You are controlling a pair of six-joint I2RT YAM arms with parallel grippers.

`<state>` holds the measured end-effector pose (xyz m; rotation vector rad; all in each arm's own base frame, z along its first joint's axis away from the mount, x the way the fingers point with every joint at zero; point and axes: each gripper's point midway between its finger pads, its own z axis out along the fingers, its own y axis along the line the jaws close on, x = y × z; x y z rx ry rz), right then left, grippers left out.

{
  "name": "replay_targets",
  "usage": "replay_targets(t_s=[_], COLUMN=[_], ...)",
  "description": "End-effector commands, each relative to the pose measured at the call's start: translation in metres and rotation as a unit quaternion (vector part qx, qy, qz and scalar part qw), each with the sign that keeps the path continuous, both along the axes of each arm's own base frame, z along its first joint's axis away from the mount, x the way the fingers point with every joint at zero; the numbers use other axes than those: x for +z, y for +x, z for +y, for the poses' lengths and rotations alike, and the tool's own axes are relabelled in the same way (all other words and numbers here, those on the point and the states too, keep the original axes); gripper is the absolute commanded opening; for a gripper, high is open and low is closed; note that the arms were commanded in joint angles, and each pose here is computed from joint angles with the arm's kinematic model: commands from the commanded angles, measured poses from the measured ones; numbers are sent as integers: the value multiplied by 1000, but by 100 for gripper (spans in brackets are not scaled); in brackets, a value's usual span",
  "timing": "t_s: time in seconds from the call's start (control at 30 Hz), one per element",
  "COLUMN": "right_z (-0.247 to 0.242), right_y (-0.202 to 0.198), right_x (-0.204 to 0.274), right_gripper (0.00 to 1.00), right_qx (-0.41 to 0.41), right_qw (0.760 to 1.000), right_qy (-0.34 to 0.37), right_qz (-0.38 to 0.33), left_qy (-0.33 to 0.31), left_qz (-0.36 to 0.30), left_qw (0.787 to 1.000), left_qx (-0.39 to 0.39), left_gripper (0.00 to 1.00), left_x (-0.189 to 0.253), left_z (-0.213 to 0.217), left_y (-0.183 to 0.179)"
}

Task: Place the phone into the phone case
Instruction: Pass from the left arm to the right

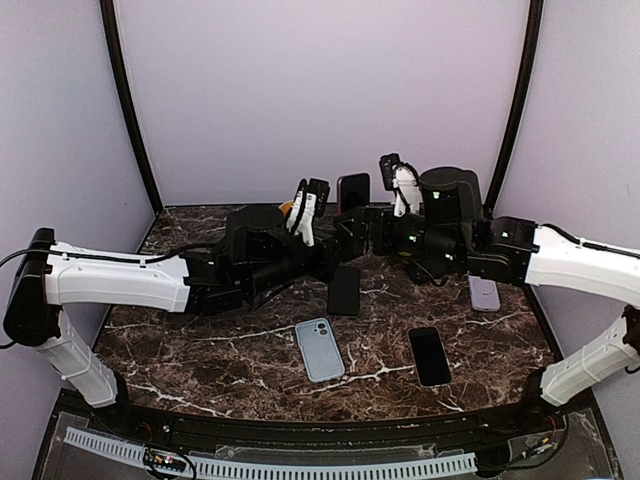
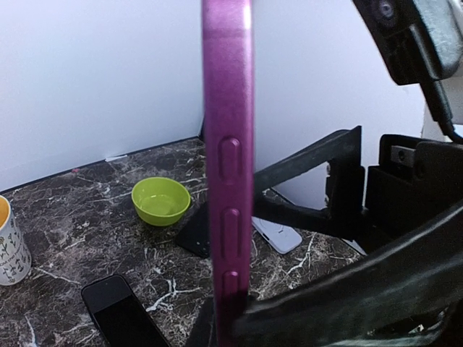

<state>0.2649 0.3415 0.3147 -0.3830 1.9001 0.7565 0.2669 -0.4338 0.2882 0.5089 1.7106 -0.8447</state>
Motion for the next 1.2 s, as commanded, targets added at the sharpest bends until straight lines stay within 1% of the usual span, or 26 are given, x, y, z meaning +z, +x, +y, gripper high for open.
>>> replay_targets(t_s=[0.0, 0.17, 0.37, 0.57, 0.63, 0.77, 0.93, 1.03, 1.17], right_z=[5, 13, 11, 22, 21, 23, 22, 24, 25], right_y=[13, 22, 33, 27, 26, 24, 24, 23, 23], right_x=[10, 6, -4, -4, -1, 2, 6, 9, 9], right_gripper=[98, 98, 98, 99, 98, 94, 94, 90, 81], right_qx=[-29, -33, -26, 19, 21, 27, 27, 35, 37], right_qw=[1000, 999, 999, 999, 999, 999, 999, 999, 999], right_qy=[3, -14, -23, -28, -24, -19, -21, -13, -11], right_qz=[-4, -4, 17, 16, 13, 10, 5, 4, 4], left_qy=[-72, -74, -78, -80, -80, -83, -81, -83, -82], left_qz=[-38, -41, -44, -51, -53, -58, -59, -60, -61], left_qw=[997, 996, 996, 995, 995, 995, 995, 995, 995], left_qx=[7, -5, -1, -6, -5, -8, 0, 0, 0], left_gripper=[0, 0, 0, 0, 0, 0, 0, 0, 0], left_x=[51, 51, 52, 53, 54, 55, 55, 56, 56], left_z=[15, 13, 17, 18, 19, 20, 22, 23, 24], left_y=[-3, -7, -8, -10, -10, -11, -10, -11, -11])
